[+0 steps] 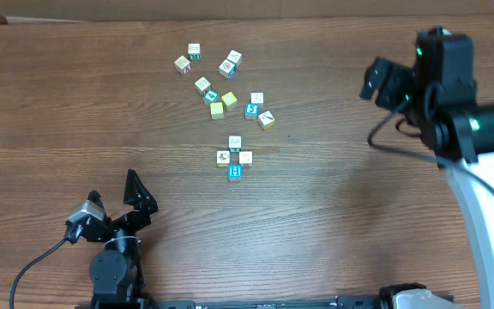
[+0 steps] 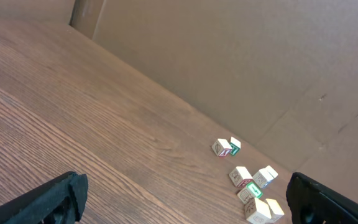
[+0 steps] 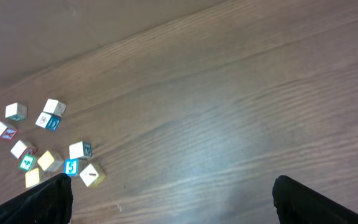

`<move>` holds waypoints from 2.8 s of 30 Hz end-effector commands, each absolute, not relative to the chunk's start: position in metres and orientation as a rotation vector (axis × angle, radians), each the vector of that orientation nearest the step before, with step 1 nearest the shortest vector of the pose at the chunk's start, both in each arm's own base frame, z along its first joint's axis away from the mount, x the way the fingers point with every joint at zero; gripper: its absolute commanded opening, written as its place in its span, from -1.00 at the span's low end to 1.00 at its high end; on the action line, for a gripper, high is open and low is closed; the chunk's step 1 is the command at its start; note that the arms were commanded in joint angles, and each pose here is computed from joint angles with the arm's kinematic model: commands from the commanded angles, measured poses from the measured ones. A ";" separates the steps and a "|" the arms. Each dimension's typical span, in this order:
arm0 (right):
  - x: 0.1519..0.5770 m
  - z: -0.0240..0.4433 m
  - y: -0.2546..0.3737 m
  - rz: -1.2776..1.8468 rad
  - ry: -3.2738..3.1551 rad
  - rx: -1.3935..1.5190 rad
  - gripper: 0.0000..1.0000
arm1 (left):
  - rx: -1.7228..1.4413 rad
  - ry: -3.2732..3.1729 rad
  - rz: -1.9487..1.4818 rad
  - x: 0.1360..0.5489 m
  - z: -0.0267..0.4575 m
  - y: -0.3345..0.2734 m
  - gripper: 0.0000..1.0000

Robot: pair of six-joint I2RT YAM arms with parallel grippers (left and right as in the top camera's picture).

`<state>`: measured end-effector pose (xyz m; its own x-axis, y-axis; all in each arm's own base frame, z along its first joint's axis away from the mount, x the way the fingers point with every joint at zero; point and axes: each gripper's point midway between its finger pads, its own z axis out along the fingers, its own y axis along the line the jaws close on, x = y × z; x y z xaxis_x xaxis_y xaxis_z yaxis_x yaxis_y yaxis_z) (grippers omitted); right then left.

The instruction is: Form a circle

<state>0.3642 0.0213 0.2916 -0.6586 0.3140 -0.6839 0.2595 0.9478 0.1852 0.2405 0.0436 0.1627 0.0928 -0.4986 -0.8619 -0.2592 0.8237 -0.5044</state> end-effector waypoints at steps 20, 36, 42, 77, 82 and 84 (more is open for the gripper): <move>0.284 0.291 0.010 0.105 2.242 0.399 1.00 | -0.633 1.491 -0.181 0.240 0.163 0.045 0.99; 0.305 0.254 0.012 0.060 2.373 0.408 1.00 | -0.633 1.491 -0.181 0.240 0.163 0.045 0.99; 0.292 0.264 0.011 0.076 2.325 0.405 1.00 | -0.633 1.491 -0.181 0.240 0.163 0.045 0.99; 0.261 0.165 0.007 0.038 2.435 0.411 1.00 | -0.633 1.491 -0.181 0.240 0.163 0.045 0.99; 0.282 0.212 0.009 0.117 2.201 0.397 1.00 | -0.633 1.491 -0.181 0.240 0.163 0.045 0.99; 0.285 0.230 0.010 0.142 2.123 0.391 1.00 | -0.633 1.491 -0.181 0.240 0.163 0.045 0.99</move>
